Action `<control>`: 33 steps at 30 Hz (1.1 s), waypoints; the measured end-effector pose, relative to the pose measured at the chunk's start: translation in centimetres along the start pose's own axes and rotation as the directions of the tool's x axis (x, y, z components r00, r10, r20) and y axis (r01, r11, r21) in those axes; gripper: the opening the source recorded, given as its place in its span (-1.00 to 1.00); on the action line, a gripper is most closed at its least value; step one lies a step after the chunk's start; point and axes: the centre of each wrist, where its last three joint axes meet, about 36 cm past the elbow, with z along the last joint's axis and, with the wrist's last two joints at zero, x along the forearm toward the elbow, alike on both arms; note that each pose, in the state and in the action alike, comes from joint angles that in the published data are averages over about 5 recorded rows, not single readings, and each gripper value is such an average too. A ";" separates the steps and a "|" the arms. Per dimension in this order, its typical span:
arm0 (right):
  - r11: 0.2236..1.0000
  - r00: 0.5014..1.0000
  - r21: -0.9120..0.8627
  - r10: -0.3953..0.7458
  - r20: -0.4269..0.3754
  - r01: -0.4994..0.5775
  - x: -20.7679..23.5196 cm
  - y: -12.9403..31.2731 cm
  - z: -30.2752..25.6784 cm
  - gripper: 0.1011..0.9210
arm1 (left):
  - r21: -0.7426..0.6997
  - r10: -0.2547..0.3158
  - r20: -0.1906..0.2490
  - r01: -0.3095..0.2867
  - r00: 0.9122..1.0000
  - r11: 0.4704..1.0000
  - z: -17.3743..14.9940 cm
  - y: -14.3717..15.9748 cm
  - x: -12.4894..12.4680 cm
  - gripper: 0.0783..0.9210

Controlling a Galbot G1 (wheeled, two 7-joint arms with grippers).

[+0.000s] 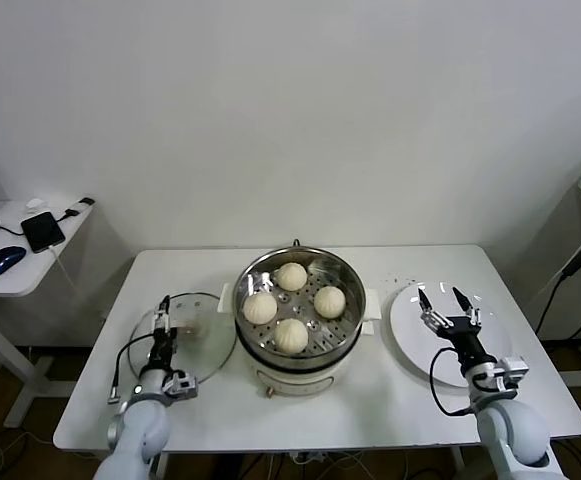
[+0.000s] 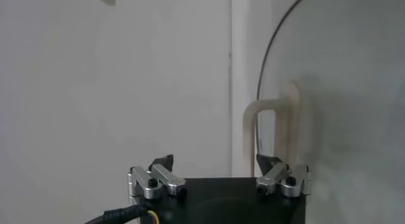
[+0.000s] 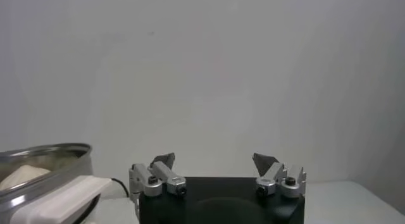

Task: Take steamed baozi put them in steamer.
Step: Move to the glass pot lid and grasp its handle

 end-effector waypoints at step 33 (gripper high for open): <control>1.000 1.000 0.018 -0.008 -0.016 0.009 0.3 0.1 0.4 0.76 | 0.093 0.055 -0.036 -0.051 0.998 0.994 0.2 -1.5 -1.0 -0.70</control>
